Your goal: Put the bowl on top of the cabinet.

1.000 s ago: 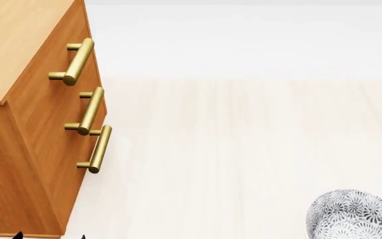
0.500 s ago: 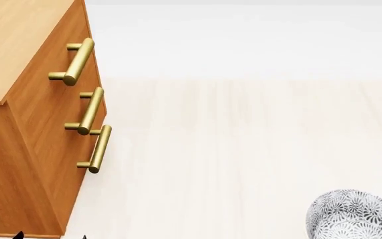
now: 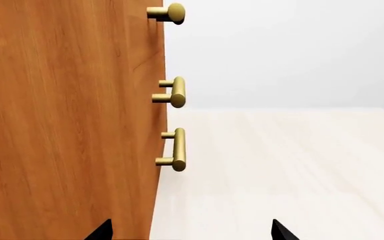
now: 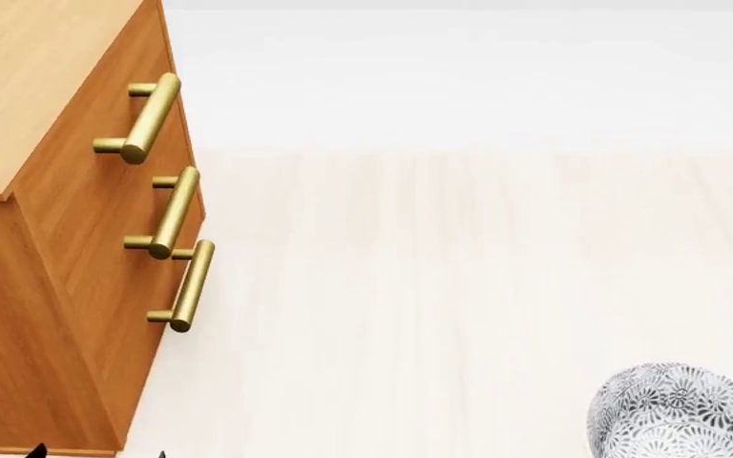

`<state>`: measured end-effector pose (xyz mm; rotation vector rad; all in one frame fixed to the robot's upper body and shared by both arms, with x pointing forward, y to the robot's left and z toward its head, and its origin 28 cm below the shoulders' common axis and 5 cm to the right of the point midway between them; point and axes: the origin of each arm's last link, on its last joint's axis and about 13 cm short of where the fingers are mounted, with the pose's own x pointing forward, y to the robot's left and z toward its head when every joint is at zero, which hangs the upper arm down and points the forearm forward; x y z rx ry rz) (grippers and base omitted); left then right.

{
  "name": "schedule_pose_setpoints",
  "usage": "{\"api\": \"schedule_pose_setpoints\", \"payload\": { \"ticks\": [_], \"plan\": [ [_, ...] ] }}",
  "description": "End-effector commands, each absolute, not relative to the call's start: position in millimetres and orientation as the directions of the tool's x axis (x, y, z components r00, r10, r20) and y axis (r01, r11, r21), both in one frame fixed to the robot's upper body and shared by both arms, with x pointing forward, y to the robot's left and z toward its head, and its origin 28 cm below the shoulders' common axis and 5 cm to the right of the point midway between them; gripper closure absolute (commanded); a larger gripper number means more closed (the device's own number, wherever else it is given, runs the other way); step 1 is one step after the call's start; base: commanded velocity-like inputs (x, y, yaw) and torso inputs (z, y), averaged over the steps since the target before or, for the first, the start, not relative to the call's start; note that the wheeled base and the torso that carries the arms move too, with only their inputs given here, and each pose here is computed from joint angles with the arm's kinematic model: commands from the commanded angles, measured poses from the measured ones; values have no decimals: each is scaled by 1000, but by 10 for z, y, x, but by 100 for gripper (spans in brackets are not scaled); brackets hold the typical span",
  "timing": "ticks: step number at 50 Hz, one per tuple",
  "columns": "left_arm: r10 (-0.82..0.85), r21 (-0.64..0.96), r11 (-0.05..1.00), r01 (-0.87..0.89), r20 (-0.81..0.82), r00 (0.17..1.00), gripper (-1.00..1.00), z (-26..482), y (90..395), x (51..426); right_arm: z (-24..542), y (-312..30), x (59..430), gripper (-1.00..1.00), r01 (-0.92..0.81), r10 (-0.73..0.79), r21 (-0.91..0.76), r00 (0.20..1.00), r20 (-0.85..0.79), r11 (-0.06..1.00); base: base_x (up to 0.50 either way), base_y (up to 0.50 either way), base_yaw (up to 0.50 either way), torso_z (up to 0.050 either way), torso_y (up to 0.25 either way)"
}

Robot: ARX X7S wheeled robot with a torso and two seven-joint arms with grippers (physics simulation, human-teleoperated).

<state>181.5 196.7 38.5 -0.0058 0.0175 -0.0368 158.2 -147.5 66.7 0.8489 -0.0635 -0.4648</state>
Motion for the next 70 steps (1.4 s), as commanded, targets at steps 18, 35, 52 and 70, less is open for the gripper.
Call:
{"api": "schedule_pose_setpoints", "payload": {
  "ticks": [18, 35, 52, 70],
  "plan": [
    [-35, -8, 999, 35, -5, 999, -100, 396, 1967, 1828, 617, -1564, 1629, -100, 424, -476, 760, 862, -174, 492, 0, 0, 0, 0, 0],
    [-38, -8, 999, 38, -6, 999, -100, 393, 1965, 1822, 540, -1633, 1837, -100, 494, -495, 741, 832, -251, 455, 0, 0, 0, 0, 0],
    [-42, -8, 999, 42, -11, 999, -100, 384, 1961, 1830, 492, -1667, 2010, -100, 530, -505, 716, 816, -282, 455, 0, 0, 0, 0, 0],
    [-43, -6, 999, 43, -9, 999, -100, 382, 1958, 1825, 425, -1699, 2150, -100, 556, -485, 700, 809, -332, 448, 0, 0, 0, 0, 0]
  ]
}}
